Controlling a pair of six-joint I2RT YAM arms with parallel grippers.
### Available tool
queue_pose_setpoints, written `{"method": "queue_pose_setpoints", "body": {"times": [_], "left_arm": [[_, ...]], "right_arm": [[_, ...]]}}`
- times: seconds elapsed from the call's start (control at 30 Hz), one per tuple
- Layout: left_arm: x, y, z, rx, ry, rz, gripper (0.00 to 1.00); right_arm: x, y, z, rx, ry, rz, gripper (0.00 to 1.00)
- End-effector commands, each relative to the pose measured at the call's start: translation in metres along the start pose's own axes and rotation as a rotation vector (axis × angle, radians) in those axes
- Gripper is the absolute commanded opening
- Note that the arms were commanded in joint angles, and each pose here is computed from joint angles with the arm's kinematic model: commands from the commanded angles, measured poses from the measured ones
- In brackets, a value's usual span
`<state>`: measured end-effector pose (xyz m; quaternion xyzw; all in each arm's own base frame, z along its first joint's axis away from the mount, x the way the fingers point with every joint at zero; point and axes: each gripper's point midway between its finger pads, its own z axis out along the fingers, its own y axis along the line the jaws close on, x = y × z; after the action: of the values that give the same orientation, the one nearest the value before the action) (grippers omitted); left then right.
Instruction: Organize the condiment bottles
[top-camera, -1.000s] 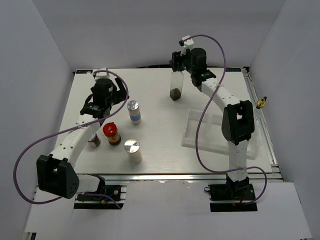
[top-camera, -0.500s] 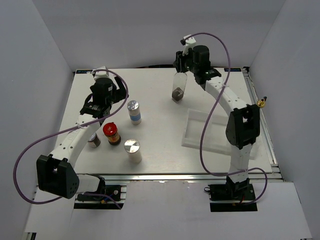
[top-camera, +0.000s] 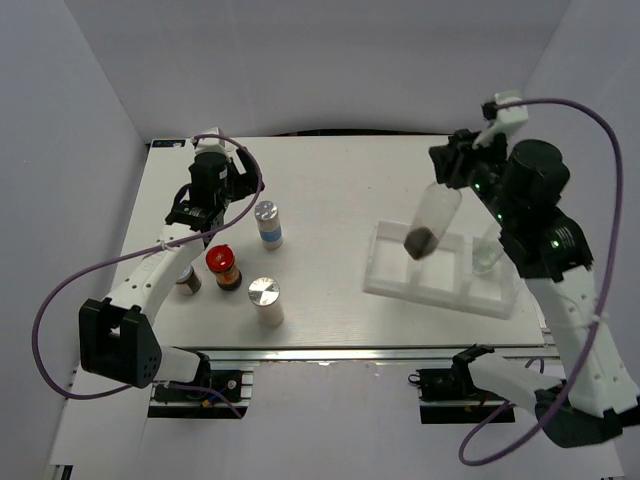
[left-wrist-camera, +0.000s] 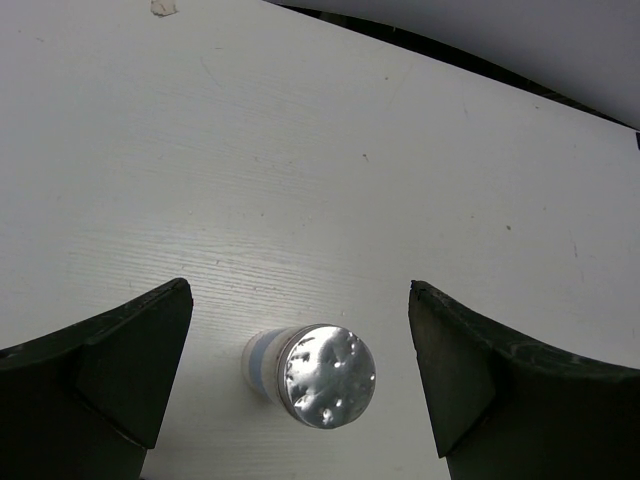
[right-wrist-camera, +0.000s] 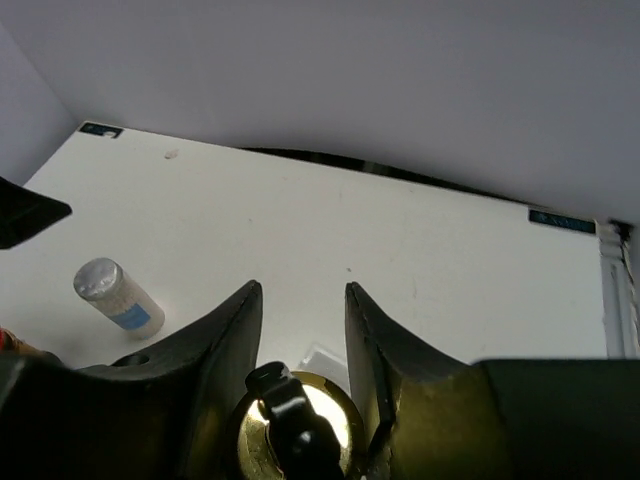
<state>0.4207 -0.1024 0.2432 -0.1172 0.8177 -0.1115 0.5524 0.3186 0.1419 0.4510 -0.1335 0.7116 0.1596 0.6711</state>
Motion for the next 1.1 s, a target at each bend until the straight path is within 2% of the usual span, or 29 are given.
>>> {"method": "queue_pose_setpoints", "body": {"times": [0.0,0.23,0.27,0.4,0.6,1.07], "left_arm": [[-0.031,-0.024,-0.006,0.090,-0.072,-0.007,0.98],[-0.033,-0.029,-0.004,0.115,-0.081,-0.007,0.98],[-0.032,-0.030,-0.003,0.119,-0.077,-0.005,0.98],[-0.033,-0.030,0.000,0.112,-0.077,0.000,0.98],[-0.030,-0.026,0.005,0.094,-0.064,0.019,0.98],[-0.018,-0.020,0.009,0.083,-0.049,0.065,0.98]], "right_arm": [[0.029,-0.032,-0.033,0.204,0.089,0.075,0.00],[0.049,-0.067,-0.117,0.452,0.157,0.138,0.00],[0.056,-0.080,-0.128,0.539,0.175,0.135,0.00],[0.065,-0.109,-0.151,0.741,0.160,0.127,0.00],[0.068,-0.129,-0.157,0.880,0.138,0.092,0.00],[0.078,-0.168,-0.136,1.078,0.065,0.021,0.00]]}}
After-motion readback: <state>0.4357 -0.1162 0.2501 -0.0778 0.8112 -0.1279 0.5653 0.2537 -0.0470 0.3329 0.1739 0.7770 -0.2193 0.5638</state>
